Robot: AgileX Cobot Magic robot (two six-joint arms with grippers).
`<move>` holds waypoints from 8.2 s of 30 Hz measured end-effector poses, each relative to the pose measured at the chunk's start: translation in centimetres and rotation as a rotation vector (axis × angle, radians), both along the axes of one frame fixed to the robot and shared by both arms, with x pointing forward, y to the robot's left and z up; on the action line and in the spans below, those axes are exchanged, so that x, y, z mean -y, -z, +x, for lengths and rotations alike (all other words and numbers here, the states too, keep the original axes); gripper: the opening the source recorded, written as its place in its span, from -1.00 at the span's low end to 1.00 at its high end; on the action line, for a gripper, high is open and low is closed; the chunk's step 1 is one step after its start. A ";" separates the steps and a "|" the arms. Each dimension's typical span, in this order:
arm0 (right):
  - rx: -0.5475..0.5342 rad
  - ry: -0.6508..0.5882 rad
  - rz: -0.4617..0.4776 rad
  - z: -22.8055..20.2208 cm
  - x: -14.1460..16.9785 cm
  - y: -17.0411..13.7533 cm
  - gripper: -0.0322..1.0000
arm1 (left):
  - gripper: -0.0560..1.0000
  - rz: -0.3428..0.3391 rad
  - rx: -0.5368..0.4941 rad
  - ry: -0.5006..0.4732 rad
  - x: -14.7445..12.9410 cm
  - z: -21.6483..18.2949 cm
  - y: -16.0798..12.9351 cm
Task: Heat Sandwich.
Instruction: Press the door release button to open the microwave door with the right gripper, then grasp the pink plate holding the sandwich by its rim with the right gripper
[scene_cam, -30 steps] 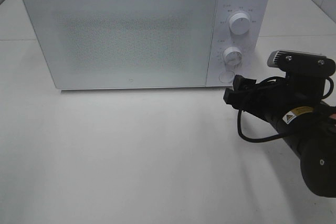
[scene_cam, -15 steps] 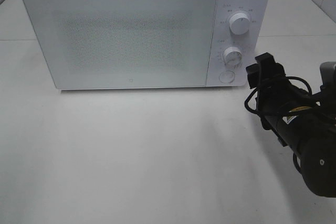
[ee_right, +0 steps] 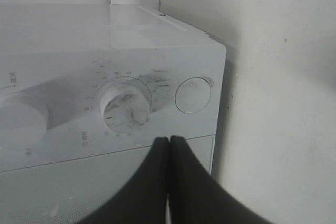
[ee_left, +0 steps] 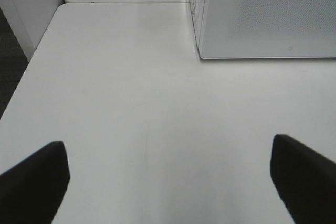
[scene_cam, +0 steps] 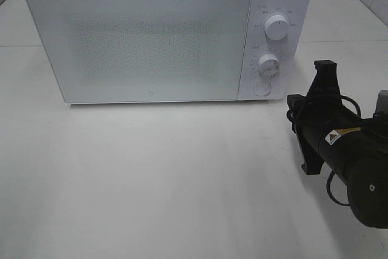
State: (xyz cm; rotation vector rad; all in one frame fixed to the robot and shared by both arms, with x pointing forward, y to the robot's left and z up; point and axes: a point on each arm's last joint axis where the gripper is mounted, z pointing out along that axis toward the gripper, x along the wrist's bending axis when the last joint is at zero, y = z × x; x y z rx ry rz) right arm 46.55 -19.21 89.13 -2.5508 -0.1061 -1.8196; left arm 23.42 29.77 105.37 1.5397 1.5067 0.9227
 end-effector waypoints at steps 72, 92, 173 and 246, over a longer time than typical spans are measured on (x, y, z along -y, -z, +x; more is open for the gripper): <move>-0.092 -0.037 0.056 11.9 -0.8 4.6 -0.91 | 0.95 0.000 0.001 0.000 0.0 0.0 0.0; -0.090 -0.035 0.065 11.9 -1.1 4.9 -0.91 | 0.95 0.000 0.001 0.000 0.0 0.0 0.0; -0.428 -0.976 -0.933 1.0 1.2 -3.3 -0.71 | 0.95 0.000 0.001 0.000 0.0 0.0 0.0; -0.998 -1.331 -1.077 4.6 11.7 -2.4 0.92 | 0.95 0.000 0.001 0.000 0.0 0.0 0.0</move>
